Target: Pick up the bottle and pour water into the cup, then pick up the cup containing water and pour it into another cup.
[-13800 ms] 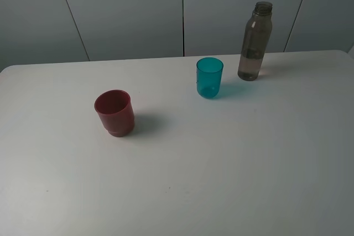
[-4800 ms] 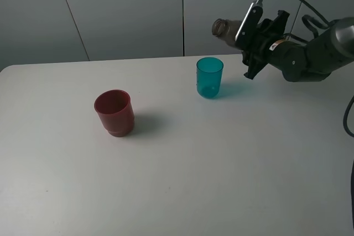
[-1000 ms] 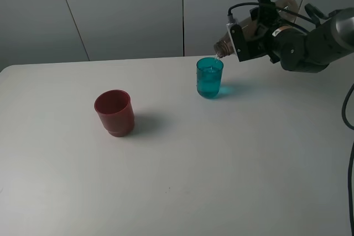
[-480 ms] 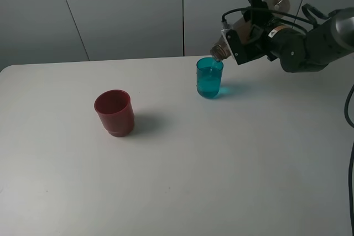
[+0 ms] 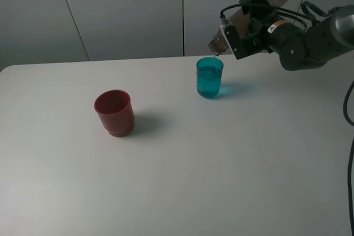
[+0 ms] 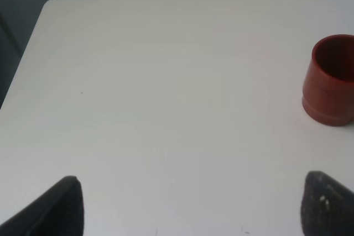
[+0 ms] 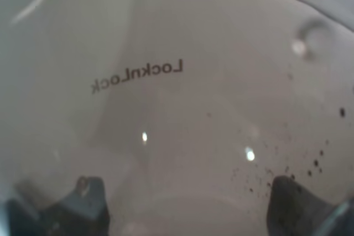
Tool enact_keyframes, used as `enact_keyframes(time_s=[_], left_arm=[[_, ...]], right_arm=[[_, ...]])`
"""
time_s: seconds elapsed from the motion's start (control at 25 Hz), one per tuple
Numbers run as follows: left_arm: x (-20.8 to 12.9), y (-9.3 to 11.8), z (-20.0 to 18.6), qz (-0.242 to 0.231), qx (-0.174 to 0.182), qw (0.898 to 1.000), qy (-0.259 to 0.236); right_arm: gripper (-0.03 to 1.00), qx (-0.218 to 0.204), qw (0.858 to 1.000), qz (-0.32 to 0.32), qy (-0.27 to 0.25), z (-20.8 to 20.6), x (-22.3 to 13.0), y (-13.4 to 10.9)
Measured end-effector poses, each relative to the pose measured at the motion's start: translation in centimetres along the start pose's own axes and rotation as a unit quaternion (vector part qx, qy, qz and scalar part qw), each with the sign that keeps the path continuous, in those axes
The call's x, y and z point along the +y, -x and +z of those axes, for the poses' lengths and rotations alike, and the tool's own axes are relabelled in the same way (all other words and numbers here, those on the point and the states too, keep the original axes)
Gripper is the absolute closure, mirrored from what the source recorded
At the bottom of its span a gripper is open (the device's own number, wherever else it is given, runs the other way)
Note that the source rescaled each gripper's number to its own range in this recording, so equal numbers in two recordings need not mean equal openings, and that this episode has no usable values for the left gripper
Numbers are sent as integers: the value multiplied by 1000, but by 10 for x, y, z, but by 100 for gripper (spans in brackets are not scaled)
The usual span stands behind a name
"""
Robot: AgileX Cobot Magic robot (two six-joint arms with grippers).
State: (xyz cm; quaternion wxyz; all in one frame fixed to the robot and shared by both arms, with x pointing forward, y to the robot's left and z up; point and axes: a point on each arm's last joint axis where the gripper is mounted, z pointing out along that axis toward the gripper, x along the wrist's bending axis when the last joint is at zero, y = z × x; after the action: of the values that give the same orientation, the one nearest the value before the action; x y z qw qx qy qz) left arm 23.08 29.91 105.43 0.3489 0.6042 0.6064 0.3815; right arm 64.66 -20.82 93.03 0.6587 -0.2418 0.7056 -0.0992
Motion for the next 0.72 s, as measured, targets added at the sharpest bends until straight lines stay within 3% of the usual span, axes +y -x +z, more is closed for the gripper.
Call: enact_keyframes(time_s=[0.28, 0.44, 0.56, 0.72], left_arm=[[0, 0, 0, 0, 0, 1000, 0], [0, 0, 0, 0, 0, 1000, 0], [0, 0, 0, 0, 0, 1000, 0], [0, 0, 0, 0, 0, 1000, 0]], right_arm=[[96, 13, 1000, 11, 7, 0, 1, -2], [96, 63, 991, 119, 19, -1, 5, -11], [96, 74, 969, 235, 0, -2, 2, -10], [96, 70, 911, 406, -22, -5, -6, 2]])
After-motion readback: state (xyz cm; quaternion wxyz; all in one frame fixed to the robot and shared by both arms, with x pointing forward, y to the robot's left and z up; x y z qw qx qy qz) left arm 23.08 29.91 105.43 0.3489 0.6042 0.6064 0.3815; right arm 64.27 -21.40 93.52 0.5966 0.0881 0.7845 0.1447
